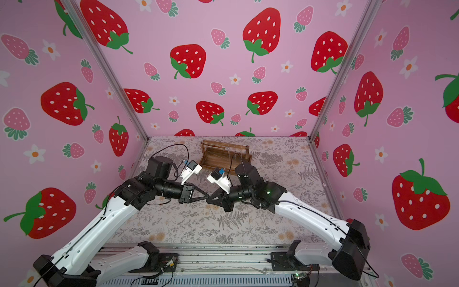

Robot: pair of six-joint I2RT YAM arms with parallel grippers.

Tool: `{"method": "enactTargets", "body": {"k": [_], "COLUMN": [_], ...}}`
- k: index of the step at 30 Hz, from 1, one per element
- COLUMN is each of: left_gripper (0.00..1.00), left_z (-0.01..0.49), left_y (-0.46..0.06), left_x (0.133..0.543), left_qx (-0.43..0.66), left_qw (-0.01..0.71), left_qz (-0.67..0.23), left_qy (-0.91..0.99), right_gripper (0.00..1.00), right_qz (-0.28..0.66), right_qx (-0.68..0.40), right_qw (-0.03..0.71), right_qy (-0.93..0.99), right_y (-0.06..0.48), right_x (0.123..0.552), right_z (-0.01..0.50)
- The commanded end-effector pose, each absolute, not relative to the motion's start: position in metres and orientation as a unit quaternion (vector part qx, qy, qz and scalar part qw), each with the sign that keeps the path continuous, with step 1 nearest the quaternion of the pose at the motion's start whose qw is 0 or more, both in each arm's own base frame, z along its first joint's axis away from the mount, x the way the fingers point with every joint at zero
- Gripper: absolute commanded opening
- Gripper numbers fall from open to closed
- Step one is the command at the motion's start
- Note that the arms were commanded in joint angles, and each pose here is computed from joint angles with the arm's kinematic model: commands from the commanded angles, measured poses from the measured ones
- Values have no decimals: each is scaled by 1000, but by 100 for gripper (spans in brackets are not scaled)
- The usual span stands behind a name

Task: Take the necklace off the jewelry display stand
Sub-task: Place the necklace at the center of the board.

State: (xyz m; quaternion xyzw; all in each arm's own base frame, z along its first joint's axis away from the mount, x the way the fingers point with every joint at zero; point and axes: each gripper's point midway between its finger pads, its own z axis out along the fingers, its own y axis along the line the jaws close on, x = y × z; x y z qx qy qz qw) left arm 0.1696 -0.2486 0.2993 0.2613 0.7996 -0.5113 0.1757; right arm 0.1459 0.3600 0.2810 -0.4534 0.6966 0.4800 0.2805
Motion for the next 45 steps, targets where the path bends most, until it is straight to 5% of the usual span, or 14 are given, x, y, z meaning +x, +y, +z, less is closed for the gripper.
{"method": "enactTargets", "body": {"k": [1,3,6,10,26,45], "left_gripper": [0,0,30,42,39,39], "left_z": [306,307,309,323,308,286], "left_y": [-248,-248,-246,-244,-224,-234], "left_x": [161,162,163,166,207,229], "left_qx": [279,281,278,277,247,242], "left_qw": [176,181,191,223,321,314], "left_qz": [-515,-513,-507,-504,-400,-389], "left_qy": [791,791,793,787,822,832], "right_gripper": [0,0,0,0,0,0], "right_qz": [478,476,470,460,369,318], "right_qx": [-448,-447,-443,-432,-314,-250], "right_qw": [309,309,310,311,284,281], "right_qy": [690,692,698,711,828,870], "right_y": [363,362,361,357,320,260], "right_x": [152,152,154,156,170,144], "right_z": [295,294,291,284,225,208]}}
